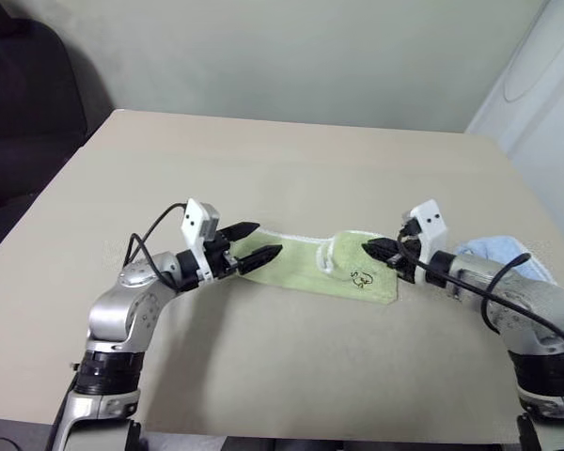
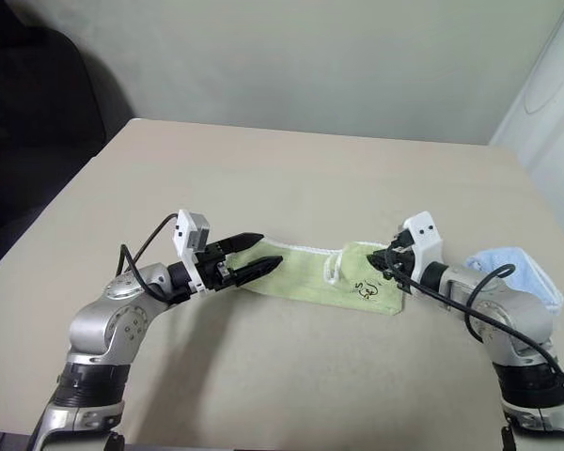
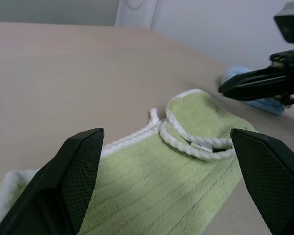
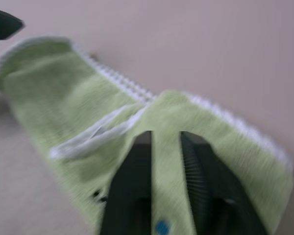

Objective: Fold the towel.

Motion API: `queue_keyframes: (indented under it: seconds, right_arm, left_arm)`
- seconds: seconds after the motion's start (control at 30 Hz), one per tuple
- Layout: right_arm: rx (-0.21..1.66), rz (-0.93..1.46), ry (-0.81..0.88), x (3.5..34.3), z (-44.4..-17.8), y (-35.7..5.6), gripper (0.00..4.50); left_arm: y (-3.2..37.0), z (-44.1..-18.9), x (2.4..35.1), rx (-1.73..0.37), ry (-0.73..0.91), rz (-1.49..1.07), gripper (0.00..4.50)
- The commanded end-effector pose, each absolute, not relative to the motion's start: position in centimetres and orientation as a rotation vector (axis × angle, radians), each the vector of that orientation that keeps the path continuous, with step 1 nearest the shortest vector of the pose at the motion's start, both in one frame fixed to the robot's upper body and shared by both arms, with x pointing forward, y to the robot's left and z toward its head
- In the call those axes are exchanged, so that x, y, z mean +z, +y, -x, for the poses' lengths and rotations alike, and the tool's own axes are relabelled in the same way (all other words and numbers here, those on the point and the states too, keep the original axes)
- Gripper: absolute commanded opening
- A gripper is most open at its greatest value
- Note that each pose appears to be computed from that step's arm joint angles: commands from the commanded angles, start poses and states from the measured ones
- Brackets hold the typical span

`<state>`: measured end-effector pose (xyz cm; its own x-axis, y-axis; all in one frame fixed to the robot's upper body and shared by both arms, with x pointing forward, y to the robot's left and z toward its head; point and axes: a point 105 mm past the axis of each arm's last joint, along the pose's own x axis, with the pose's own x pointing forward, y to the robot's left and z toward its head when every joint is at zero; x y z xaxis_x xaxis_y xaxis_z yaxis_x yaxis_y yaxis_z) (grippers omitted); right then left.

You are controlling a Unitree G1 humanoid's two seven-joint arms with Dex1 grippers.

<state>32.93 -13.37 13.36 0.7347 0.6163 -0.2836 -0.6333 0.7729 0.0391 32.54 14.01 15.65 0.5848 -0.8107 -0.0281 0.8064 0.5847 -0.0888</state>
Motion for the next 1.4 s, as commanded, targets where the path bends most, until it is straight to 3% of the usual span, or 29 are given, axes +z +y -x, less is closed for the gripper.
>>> queue_keyframes:
  seconds: [0.03, 0.23, 0.37, 0.5, 0.63, 0.97, 1.13, 1.4]
  right_arm:
    - [0.723, 0.070, 0.256, 11.5, -32.9, -12.5, 0.78]
    - [0.648, 0.055, 0.342, 4.9, -33.4, -12.8, 0.78]
    - [0.660, 0.049, 0.349, 3.6, -33.0, -12.6, 0.78]
    - [0.704, 0.072, 0.260, 5.7, -32.7, -12.5, 0.78]
    - [0.739, 0.123, 0.123, 10.0, -32.6, -12.8, 0.78]
    - [0.785, 0.306, -0.076, 17.8, -33.2, -13.5, 0.78]
    - [0.779, 0.334, -0.122, 19.1, -34.5, -13.3, 0.78]
    - [0.804, 0.321, -0.139, 18.8, -35.0, -12.1, 0.78]
  left_arm:
    - [14.2, -32.3, 16.8, -0.948, 0.030, 0.055, 4.50]
    - [14.7, -31.8, 16.6, -0.919, 0.038, 0.058, 4.50]
    - [15.1, -31.5, 16.7, -0.906, 0.043, 0.058, 4.50]
    - [16.2, -31.3, 16.5, -0.873, 0.064, 0.054, 4.50]
    - [17.7, -30.9, 16.2, -0.812, 0.085, 0.090, 4.50]
    - [19.0, -28.4, 15.7, -0.598, 0.136, 0.510, 4.50]
    - [18.3, -27.1, 14.2, -0.513, 0.227, 0.656, 4.50]
    - [18.8, -28.0, 12.4, -0.278, 0.312, 0.911, 4.50]
